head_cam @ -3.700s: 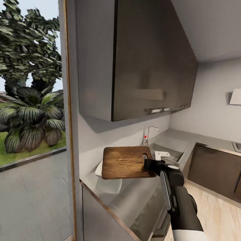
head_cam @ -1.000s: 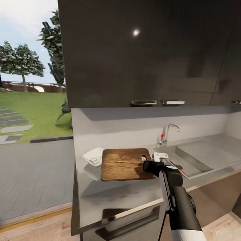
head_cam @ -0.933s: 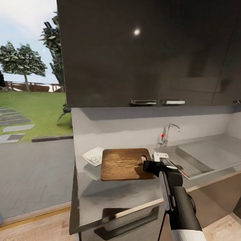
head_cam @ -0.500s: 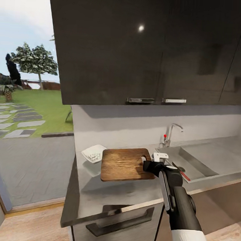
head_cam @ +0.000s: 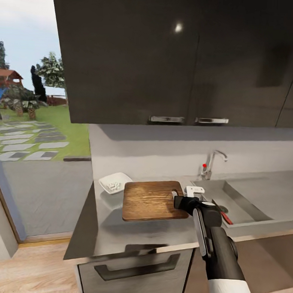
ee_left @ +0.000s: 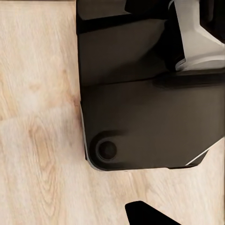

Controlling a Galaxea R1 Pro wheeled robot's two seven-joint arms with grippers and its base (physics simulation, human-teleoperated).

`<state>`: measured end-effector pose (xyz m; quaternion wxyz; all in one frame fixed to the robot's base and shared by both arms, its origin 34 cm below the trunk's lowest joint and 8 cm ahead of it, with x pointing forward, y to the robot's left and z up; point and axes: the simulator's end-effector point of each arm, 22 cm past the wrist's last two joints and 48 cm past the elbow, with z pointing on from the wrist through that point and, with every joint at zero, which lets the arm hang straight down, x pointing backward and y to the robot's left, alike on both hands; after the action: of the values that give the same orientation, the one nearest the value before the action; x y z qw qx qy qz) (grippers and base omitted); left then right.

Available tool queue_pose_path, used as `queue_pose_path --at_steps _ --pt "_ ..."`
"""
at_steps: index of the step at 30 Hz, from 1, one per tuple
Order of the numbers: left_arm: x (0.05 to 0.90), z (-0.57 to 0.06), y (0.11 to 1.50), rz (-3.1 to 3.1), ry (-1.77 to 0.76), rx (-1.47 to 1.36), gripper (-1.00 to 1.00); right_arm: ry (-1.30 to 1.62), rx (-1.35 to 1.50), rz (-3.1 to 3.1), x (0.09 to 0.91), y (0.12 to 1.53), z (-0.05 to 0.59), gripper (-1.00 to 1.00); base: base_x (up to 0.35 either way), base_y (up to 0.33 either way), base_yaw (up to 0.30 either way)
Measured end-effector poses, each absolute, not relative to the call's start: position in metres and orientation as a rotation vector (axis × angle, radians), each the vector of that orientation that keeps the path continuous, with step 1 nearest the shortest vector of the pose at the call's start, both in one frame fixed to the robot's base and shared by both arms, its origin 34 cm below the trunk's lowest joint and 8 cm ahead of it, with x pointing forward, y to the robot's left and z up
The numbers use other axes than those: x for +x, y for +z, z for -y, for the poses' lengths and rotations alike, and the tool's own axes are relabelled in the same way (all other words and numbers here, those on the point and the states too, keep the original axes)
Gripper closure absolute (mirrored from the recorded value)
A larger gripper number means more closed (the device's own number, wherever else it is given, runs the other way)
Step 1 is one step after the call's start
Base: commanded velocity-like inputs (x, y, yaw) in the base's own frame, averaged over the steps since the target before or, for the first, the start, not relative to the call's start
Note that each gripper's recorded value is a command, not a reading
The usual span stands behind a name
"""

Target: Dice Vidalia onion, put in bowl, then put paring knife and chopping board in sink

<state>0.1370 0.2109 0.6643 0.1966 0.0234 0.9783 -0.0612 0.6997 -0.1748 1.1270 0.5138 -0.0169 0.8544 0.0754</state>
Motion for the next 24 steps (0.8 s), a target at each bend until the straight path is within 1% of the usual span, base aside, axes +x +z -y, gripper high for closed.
queue_pose_path --at_steps 11,24 --pt "0.129 -0.212 0.663 -2.762 -0.171 0.065 -1.0 0.183 -0.039 -2.07 0.702 1.118 0.176 1.0 0.0 -0.307 0.183" --pt "0.126 -0.205 0.662 -2.768 -0.181 0.06 -1.0 0.179 -0.039 -2.072 0.702 1.117 0.176 1.0 0.0 -0.307 0.009"
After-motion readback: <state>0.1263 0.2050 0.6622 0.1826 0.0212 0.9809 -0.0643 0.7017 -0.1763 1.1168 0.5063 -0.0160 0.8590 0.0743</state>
